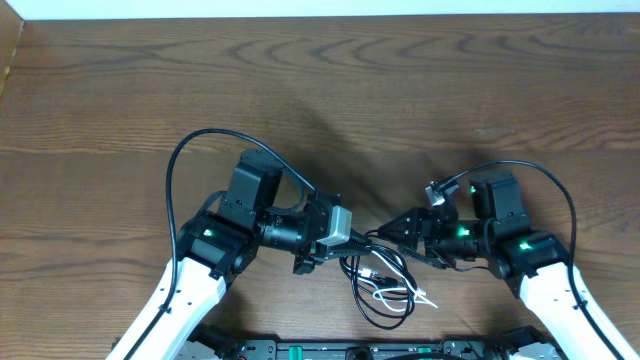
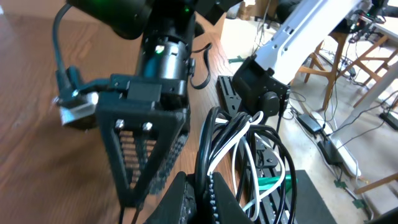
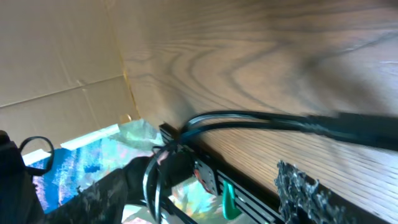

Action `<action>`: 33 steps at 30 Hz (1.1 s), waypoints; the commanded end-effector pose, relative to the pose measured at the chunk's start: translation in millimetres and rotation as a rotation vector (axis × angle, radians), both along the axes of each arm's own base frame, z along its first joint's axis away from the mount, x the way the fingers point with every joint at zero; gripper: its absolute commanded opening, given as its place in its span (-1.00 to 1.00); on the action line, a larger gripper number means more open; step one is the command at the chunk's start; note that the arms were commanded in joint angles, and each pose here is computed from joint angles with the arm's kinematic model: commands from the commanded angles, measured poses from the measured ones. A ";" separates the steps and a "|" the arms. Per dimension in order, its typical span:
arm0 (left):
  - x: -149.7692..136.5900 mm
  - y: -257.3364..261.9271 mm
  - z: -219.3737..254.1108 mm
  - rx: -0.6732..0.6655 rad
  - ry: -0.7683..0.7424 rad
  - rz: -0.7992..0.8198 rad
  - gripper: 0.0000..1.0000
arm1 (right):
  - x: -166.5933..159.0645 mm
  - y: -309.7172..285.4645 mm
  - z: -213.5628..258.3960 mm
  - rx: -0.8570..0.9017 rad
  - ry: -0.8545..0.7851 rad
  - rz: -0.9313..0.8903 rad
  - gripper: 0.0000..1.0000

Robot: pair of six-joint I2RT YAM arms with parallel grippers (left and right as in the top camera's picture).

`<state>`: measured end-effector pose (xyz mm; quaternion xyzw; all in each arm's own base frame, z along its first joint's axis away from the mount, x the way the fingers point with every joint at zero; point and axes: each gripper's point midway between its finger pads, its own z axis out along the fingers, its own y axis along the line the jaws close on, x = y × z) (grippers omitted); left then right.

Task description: Untangle cables

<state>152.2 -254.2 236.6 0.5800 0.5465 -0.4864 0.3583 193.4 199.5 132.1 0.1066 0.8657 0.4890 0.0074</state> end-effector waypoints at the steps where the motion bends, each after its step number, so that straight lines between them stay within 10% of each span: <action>1: -9.5 0.4 10.9 -0.070 -0.068 -0.073 -0.85 | -1.0 12.2 8.5 0.033 0.046 -0.011 0.48; 12: -9.4 0.4 10.8 -0.072 -0.078 -0.076 -0.85 | -3.0 28.2 -11.1 -0.099 0.133 -0.149 0.45; 21: -9.7 0.6 10.4 -0.070 -0.073 -0.075 -0.85 | 4.6 43.5 -25.7 -0.153 0.099 -0.177 -0.33; 25: -10.0 0.9 9.8 -0.067 -0.068 -0.074 -0.86 | 10.9 37.6 -46.3 -0.237 0.075 -0.185 -0.98; 33: -14.2 3.0 5.3 -0.046 -0.022 -0.074 -0.86 | 33.6 6.1 -53.9 -0.261 0.069 -0.236 -0.98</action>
